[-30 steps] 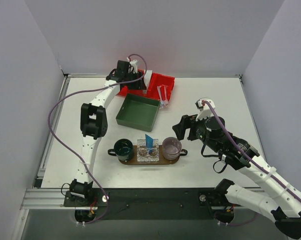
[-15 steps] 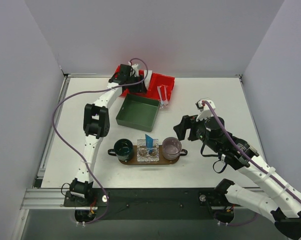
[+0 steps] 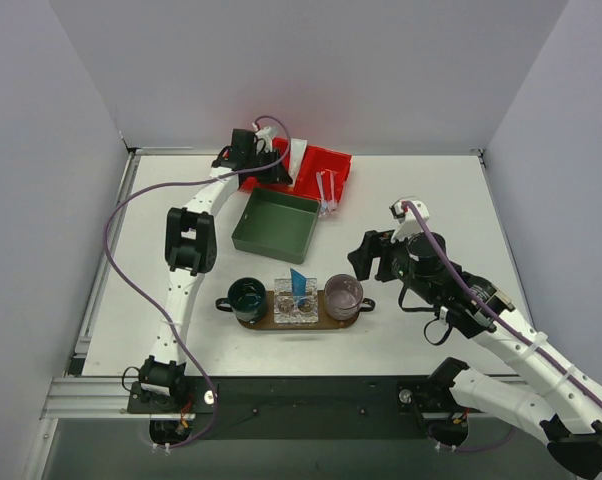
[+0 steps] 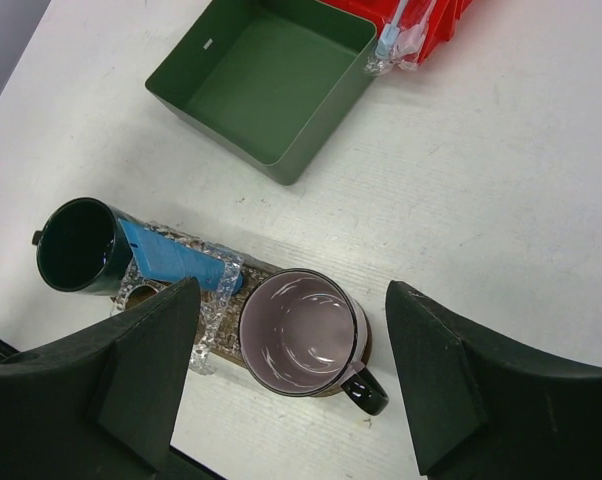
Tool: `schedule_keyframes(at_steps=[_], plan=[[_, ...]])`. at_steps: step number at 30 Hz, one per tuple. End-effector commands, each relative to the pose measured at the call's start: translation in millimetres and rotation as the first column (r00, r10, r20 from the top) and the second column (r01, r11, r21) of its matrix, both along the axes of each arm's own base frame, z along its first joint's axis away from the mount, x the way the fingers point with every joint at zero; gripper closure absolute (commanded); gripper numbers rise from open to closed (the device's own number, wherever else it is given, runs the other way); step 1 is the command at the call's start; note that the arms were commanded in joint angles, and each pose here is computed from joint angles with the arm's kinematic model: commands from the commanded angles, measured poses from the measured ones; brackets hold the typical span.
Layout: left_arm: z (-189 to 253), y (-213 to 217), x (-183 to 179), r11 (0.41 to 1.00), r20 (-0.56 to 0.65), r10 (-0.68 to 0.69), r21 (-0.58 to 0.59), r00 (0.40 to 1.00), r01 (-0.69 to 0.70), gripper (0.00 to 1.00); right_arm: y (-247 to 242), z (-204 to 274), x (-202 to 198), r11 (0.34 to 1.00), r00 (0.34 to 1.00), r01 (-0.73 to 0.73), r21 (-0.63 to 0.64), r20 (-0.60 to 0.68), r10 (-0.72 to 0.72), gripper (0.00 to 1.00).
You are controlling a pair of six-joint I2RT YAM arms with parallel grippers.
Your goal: Prepare toiletry sets of a toothbrush and toothpaste on the tray
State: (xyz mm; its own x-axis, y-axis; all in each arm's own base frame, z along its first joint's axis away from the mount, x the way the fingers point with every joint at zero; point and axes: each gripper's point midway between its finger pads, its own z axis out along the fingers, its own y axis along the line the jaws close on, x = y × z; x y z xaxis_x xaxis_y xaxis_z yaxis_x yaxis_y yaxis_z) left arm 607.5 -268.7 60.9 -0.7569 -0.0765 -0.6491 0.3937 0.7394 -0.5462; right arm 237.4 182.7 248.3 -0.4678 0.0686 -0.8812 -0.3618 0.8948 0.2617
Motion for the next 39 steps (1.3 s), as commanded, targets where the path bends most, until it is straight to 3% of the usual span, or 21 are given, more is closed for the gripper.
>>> schedule_keyframes(at_steps=[1,7,20,31,37,39], plan=[[27.7,-8.6,10.0,0.996,0.093,-0.050,-0.070,0.994,0.057,0.74,-2.2,-2.3,3.2,1.000,1.000,0.021,0.009,-0.001,-0.021,0.31],[32.2,-6.8,8.9,0.994,0.098,-0.060,-0.082,0.993,0.068,1.00,-3.7,-3.9,3.2,1.000,1.000,0.023,0.006,-0.003,-0.023,0.32],[104.7,1.0,5.4,0.996,0.278,-0.034,-0.068,0.960,0.054,1.00,-6.9,-9.9,1.3,0.999,0.999,0.032,0.010,-0.012,-0.032,0.32],[167.8,5.8,-1.7,0.992,0.415,0.026,-0.125,0.909,0.029,1.00,-8.4,-11.8,1.7,0.999,0.999,0.040,0.014,-0.014,-0.040,0.33],[200.0,6.2,-23.6,0.985,0.464,0.015,-0.157,0.886,0.065,1.00,-6.4,-1.0,10.7,0.999,1.000,0.021,0.047,-0.003,-0.021,0.35],[208.2,6.4,-32.2,0.985,0.482,0.010,-0.154,0.876,0.074,1.00,4.0,4.4,12.5,0.996,0.999,-0.045,0.083,-0.023,0.047,0.36]])
